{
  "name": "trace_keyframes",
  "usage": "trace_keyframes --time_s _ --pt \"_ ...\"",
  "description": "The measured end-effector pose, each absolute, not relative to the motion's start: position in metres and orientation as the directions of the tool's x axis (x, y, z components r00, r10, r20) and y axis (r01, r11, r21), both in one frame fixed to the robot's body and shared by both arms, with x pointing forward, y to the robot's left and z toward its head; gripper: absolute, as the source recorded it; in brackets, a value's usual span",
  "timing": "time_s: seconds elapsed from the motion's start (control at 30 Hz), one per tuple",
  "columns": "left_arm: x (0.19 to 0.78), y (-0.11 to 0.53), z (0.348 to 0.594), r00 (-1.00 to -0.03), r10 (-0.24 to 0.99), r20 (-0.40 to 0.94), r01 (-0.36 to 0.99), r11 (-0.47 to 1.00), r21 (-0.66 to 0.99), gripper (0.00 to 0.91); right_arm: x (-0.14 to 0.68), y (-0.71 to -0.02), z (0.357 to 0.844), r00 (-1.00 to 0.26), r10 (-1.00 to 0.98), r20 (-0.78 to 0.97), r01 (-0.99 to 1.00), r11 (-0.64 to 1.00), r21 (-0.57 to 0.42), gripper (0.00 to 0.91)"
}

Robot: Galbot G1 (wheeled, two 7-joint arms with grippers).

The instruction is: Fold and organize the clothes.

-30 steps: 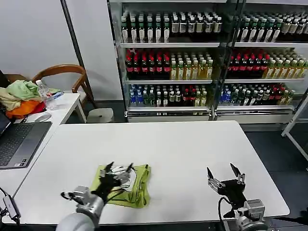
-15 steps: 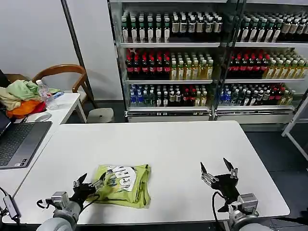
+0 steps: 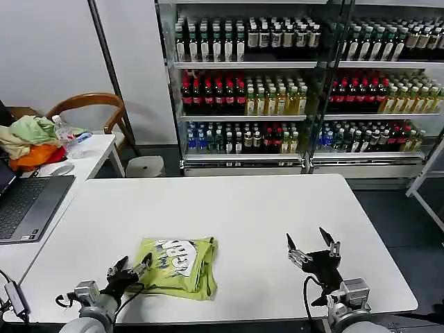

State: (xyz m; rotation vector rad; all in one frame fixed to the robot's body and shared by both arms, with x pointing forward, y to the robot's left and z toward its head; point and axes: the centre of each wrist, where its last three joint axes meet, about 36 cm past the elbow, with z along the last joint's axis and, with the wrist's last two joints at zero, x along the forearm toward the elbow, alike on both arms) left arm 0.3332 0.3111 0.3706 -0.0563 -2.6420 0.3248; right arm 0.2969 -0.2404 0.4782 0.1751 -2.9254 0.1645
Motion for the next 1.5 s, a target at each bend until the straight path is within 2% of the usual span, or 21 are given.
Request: trace_keyframes --time_s 0.4,0.63,0.93,1.33,1.5 --pt "0.331 0.306 0.364 -0.886 0.122 0.447 -0.012 0.958 -0.285 0.04 0.297 -0.239 0.477 -0.97 -0.109 0.215 -0.133 0.986 -0.099 0.907" --pt "0.335 0.307 0.372 -0.893 0.142 0.428 0.005 0.953 -0.304 0.03 0.299 -0.239 0.478 -0.971 -0.109 0.213 -0.134 0.985 -0.104 0.907" --pt "0.338 0.328 0.418 -0.912 0.115 0.394 -0.003 0.958 -0.287 0.03 0.305 -0.241 0.477 -0.971 -0.116 0.208 -0.142 0.984 -0.112 0.907" --pt "0.327 0.428 0.489 -0.902 -0.113 0.417 -0.219 0.951 -0.217 0.03 0.313 -0.236 0.475 -0.971 -0.144 0.193 -0.165 0.981 -0.098 0.907" --pt "0.326 0.443 0.523 -0.911 -0.162 0.38 -0.244 0.954 -0.177 0.03 0.311 -0.233 0.474 -0.972 -0.147 0.183 -0.165 0.982 -0.089 0.907"
